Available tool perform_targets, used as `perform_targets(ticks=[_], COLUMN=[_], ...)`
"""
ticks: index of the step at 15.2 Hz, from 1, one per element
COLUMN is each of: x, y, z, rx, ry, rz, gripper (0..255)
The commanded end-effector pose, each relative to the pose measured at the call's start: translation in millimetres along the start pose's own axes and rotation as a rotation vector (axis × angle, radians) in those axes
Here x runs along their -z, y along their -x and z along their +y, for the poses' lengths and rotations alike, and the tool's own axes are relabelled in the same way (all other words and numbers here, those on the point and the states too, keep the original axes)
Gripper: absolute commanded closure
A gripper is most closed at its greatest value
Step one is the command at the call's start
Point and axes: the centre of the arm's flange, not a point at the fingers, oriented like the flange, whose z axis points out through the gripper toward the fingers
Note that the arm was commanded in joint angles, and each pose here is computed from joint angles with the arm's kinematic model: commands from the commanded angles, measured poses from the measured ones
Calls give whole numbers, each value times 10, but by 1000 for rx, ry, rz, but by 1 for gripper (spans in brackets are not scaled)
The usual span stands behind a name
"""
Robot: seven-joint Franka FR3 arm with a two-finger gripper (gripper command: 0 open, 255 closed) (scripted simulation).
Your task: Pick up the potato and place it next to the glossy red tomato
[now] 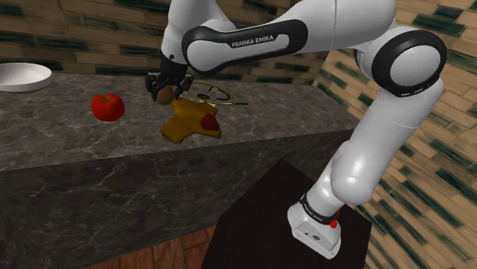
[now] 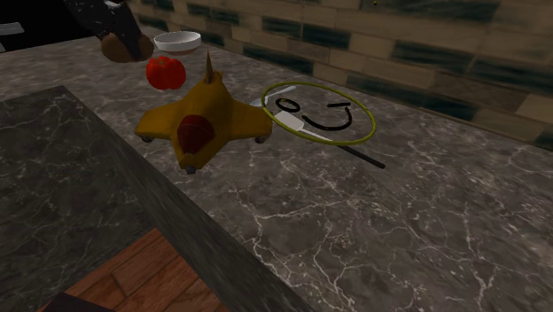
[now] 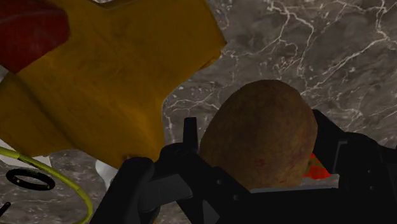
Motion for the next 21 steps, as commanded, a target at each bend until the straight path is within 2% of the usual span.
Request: perform_targets(ticks=[1,8,21], x=[-57,-195,-854], y=[-68,-272,-93], z=[-280,-1140,-1076], rx=[-2,-2,-2], ry=[0,0,0], rz=[0,0,0], gripper=[255,255,255])
